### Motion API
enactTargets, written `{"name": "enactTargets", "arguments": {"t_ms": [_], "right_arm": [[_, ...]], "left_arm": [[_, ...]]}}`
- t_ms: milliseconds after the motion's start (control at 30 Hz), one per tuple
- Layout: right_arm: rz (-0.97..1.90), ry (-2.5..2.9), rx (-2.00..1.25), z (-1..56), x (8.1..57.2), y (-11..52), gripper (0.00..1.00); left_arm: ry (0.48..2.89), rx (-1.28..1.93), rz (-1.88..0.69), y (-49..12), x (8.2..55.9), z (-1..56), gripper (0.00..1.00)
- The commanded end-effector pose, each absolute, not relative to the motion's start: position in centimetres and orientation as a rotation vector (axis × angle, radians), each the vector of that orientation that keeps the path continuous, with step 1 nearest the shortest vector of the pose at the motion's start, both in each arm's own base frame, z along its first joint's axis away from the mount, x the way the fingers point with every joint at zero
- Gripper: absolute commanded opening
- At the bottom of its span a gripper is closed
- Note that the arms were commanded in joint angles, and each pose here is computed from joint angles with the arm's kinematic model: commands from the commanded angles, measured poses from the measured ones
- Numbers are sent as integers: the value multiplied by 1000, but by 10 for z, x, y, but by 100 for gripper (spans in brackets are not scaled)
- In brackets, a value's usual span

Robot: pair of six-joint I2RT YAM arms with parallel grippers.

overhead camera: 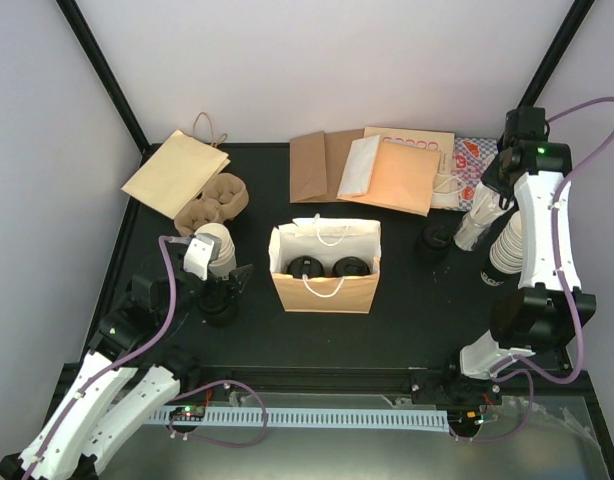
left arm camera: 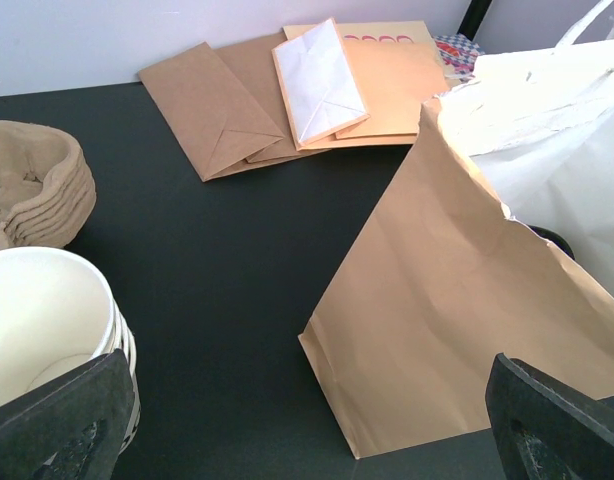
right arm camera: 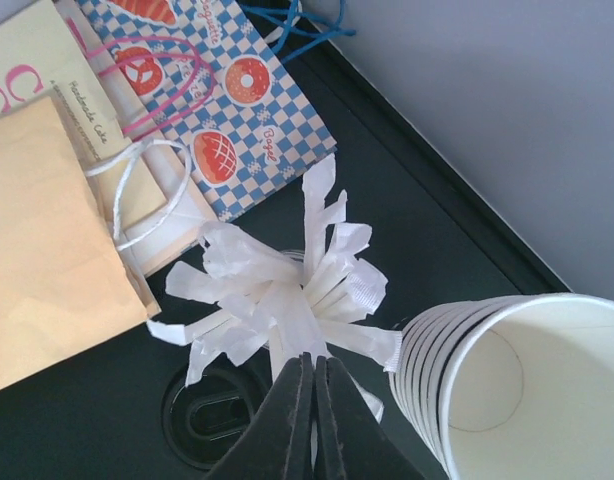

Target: Pack the takeout coffee

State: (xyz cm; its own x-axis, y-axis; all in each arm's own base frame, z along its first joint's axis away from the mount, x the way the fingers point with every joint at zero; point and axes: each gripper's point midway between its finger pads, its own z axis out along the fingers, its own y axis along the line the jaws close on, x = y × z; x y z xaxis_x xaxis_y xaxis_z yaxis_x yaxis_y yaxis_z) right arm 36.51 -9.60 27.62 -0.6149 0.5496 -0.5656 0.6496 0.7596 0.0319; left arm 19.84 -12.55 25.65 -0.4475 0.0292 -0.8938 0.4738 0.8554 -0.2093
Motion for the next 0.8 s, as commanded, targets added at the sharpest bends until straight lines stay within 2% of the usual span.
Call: {"name": "enactTargets", "arguments": {"t_ms": [0,500,767], "right_arm": [[-244,2344,895,304,352,-99,4],[-198,2301,859,338,342,-93,4],[-161,2225,826,382,320,-88,4]], "left_arm": [[1963,352,-537,-126,202,262,99],[1967,355,-541,-127,202,261,99],[1968,356,-540,-127,202,261,99]]}}
